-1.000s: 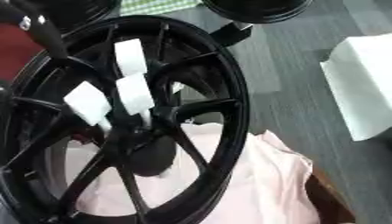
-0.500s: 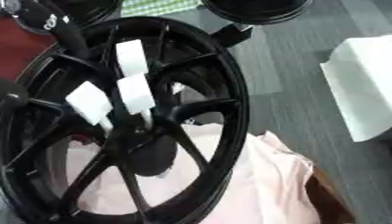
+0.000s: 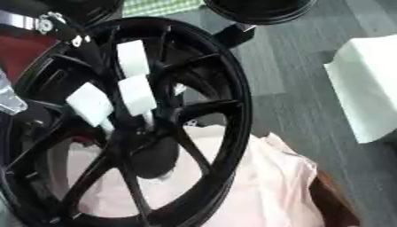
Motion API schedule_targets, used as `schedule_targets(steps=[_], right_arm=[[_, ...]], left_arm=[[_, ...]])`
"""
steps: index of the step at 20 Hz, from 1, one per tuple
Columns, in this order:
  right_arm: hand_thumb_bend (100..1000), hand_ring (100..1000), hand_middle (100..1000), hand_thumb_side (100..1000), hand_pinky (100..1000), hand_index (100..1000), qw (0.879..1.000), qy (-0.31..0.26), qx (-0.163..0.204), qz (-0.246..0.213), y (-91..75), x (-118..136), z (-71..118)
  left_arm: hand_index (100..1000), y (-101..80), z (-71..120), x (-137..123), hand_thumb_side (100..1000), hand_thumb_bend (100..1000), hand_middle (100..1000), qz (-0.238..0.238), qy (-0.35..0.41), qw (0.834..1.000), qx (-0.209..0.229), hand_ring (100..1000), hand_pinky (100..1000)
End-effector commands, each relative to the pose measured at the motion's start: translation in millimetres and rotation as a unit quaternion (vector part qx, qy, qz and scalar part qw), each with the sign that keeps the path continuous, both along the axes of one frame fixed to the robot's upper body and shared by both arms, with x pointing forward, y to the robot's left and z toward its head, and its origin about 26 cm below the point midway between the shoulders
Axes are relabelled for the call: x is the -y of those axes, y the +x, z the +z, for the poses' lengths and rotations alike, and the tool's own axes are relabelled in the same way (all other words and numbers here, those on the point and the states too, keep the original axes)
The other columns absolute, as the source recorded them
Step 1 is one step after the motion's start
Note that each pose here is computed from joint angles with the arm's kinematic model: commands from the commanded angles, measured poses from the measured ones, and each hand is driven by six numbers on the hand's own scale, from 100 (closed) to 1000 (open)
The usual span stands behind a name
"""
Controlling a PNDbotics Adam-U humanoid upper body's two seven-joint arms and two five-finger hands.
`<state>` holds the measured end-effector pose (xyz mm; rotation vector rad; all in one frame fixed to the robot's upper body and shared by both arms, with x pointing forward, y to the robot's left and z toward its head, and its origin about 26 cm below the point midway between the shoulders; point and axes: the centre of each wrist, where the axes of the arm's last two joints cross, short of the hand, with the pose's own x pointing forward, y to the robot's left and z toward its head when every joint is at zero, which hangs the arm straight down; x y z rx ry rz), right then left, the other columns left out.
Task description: Pull the pin out of the wheel hub.
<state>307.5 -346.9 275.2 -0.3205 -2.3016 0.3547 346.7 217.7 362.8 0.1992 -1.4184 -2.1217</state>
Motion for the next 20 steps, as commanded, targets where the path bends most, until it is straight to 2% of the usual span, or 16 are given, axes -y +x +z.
schedule_targets(steps=[1,5,9,14,20], right_arm=[[100,738,656,737,888,757,1.000,-0.003,0.021,0.001,-2.7,1.0,11.9],[100,738,656,724,886,757,0.998,0.012,0.054,-0.012,-5.7,4.8,22.9],[100,738,655,719,885,755,0.997,0.014,0.069,-0.025,-8.2,8.0,26.1],[100,735,651,721,885,752,0.996,0.025,0.073,-0.037,-8.9,11.2,24.1],[100,734,650,723,886,751,0.997,0.032,0.067,-0.038,-7.3,11.5,19.8]], left_arm=[[844,-1.4,7.7,-1.7,416,617,739,0.006,0.010,1.000,0.023,834,838],[843,-5.4,8.5,-2.5,397,612,752,0.002,0.017,0.999,0.039,834,836],[842,-8.8,8.8,-3.2,364,613,773,-0.001,0.021,0.999,0.045,838,836],[842,-13.7,9.5,-6.8,327,627,772,0.004,0.033,0.997,0.065,830,843],[841,-28.2,21.7,-11.2,319,625,760,0.003,0.027,0.995,0.096,819,840]])
